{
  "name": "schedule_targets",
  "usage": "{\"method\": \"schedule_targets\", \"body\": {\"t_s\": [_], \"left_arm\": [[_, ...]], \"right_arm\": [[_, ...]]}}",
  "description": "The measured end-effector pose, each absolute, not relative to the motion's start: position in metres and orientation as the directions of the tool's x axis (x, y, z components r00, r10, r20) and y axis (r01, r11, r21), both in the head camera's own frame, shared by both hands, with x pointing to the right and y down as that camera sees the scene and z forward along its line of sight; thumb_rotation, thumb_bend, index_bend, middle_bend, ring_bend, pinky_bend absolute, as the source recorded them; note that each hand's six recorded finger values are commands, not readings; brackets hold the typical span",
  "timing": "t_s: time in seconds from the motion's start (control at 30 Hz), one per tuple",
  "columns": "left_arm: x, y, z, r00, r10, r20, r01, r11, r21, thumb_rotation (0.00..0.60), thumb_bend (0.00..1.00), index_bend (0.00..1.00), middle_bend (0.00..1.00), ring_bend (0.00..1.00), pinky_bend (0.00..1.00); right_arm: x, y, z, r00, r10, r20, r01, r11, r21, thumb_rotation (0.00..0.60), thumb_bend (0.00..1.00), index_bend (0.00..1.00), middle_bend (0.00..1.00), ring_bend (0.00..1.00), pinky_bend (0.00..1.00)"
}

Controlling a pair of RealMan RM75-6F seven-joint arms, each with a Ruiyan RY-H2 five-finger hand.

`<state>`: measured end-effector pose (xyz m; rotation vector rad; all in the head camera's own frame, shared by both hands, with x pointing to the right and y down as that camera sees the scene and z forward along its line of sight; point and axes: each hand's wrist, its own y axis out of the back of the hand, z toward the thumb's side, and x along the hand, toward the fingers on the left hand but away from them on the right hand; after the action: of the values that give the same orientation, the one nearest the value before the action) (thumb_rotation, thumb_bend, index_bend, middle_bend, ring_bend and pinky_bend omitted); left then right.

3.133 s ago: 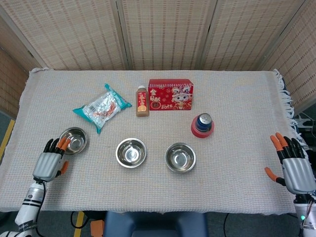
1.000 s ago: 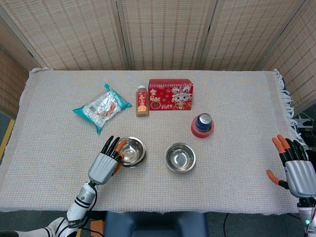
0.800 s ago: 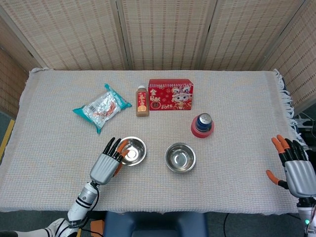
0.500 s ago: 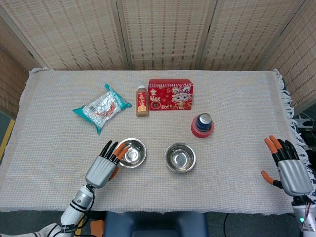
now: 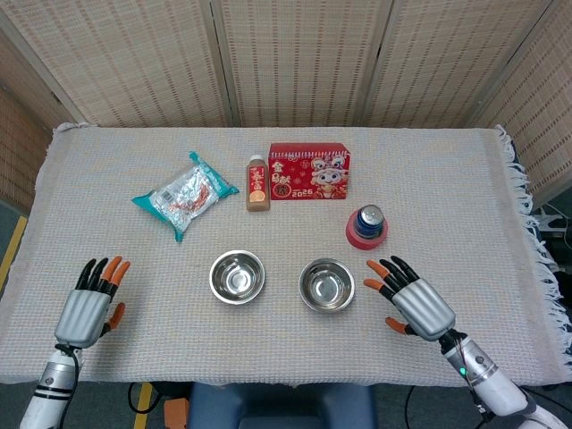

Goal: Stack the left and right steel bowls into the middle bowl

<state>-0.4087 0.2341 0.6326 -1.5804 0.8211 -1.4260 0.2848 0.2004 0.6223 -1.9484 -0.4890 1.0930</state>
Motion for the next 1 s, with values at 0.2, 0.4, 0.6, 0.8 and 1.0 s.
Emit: {"method": "schedule_targets", "body": {"t_s": [0.2, 0.4, 0.6, 0.8, 1.0], "left_arm": [[-0.45, 0.232, 0.613, 0.051, -0.913, 0.405, 0.03, -0.404, -0.914, 0.6, 0.45, 0.0, 0.0, 0.0, 0.04], [-0.459, 0.23, 0.604, 0.027, -0.922, 0.385, 0.013, -0.385, -0.923, 0.6, 0.44, 0.0, 0.0, 0.0, 0.04], [-0.465, 0.229, 0.599, 0.014, -0.923, 0.384, 0.007, -0.384, -0.923, 0.6, 0.44, 0.0, 0.0, 0.0, 0.04], [-0.47, 0.23, 0.598, -0.004, -0.915, 0.405, 0.001, -0.405, -0.915, 0.6, 0.44, 0.0, 0.0, 0.0, 0.04], [-0.473, 0.229, 0.596, -0.021, -0.912, 0.409, -0.011, -0.408, -0.913, 0.6, 0.44, 0.0, 0.0, 0.0, 0.04]], "right_arm": [[0.249, 0.207, 0.659, 0.592, 0.602, -0.536, -0.116, -0.594, -0.796, 0.6, 0.15, 0.39, 0.0, 0.0, 0.0], [0.227, 0.204, 0.693, 0.592, 0.588, -0.551, -0.145, -0.595, -0.791, 0.6, 0.17, 0.42, 0.0, 0.0, 0.0], [0.206, 0.198, 0.714, 0.596, 0.59, -0.545, -0.154, -0.582, -0.799, 0.6, 0.3, 0.55, 0.0, 0.0, 0.0], [0.198, 0.193, 0.711, 0.607, 0.62, -0.498, -0.113, -0.553, -0.826, 0.6, 0.42, 0.71, 0.04, 0.0, 0.0], [0.186, 0.182, 0.684, 0.639, 0.672, -0.374, -0.013, -0.477, -0.879, 0.6, 0.42, 0.72, 0.05, 0.0, 0.0]]}}
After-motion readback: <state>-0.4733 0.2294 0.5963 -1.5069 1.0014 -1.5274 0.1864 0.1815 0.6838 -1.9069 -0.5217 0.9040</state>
